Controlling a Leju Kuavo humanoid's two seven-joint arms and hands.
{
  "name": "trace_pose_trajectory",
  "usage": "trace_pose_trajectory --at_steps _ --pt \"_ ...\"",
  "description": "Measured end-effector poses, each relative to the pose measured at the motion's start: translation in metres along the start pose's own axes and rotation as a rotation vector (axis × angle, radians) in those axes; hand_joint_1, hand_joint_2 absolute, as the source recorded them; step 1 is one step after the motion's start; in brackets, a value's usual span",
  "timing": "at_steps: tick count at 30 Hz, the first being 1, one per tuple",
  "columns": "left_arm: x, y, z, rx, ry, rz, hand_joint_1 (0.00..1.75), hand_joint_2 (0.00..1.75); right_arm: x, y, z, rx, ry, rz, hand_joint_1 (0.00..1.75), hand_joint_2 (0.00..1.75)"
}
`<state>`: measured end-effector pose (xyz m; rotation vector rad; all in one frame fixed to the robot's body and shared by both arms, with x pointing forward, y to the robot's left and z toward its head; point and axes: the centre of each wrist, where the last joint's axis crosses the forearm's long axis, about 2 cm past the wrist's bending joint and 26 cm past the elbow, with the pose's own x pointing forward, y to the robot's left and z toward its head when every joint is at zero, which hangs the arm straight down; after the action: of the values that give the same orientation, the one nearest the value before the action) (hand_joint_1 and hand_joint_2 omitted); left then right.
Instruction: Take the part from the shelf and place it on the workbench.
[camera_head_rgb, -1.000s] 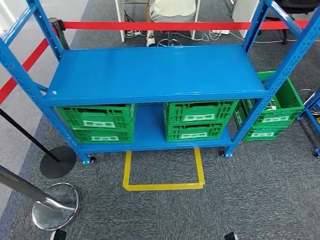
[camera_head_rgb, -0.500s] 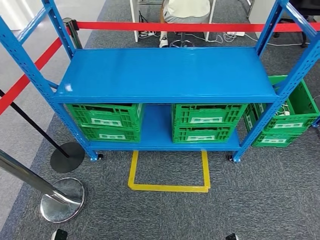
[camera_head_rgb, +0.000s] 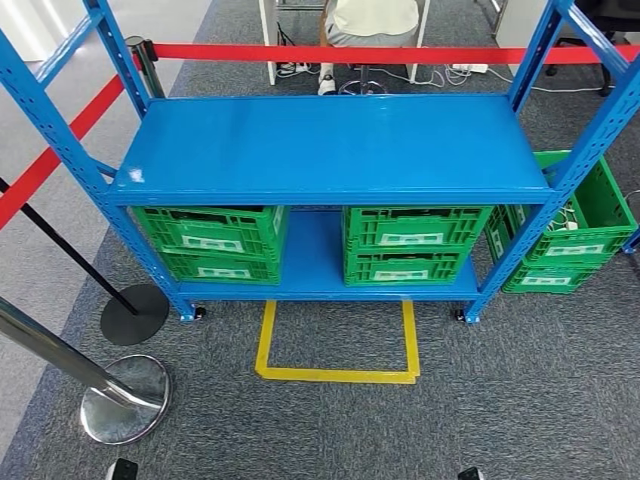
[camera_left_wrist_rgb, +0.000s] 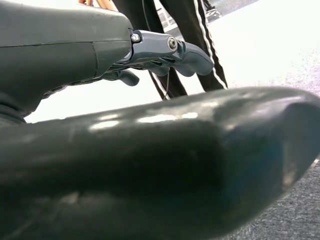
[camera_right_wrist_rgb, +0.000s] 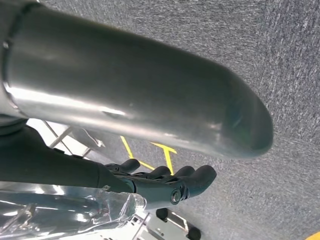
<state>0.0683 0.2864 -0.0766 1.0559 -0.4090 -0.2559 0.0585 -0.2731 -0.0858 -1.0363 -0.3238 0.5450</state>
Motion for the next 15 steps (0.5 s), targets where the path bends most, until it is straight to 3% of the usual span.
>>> trace_pose_trajectory --at_steps 4,8,12,15 --pt "-0.0001 -0.0007 0.0005 -0.004 0.004 0.000 0.00 1.75 -0.0004 0.0005 0.0004 0.003 0.004 -0.001 0.00 0.00" --pt "0.0001 -0.0020 0.0014 -0.011 0.007 0.002 0.00 1.75 -0.0007 0.0006 0.0004 0.005 -0.002 -0.006 0.00 0.00" --pt "-0.0002 -0.0046 0.0033 -0.026 0.013 0.007 0.00 1.75 -0.0008 0.0008 0.0006 0.009 -0.006 -0.017 0.00 1.75" --pt "-0.0004 -0.0057 0.0030 -0.046 0.010 0.007 0.00 0.44 -0.0008 0.0014 0.0011 0.026 0.004 -0.038 0.00 0.44"
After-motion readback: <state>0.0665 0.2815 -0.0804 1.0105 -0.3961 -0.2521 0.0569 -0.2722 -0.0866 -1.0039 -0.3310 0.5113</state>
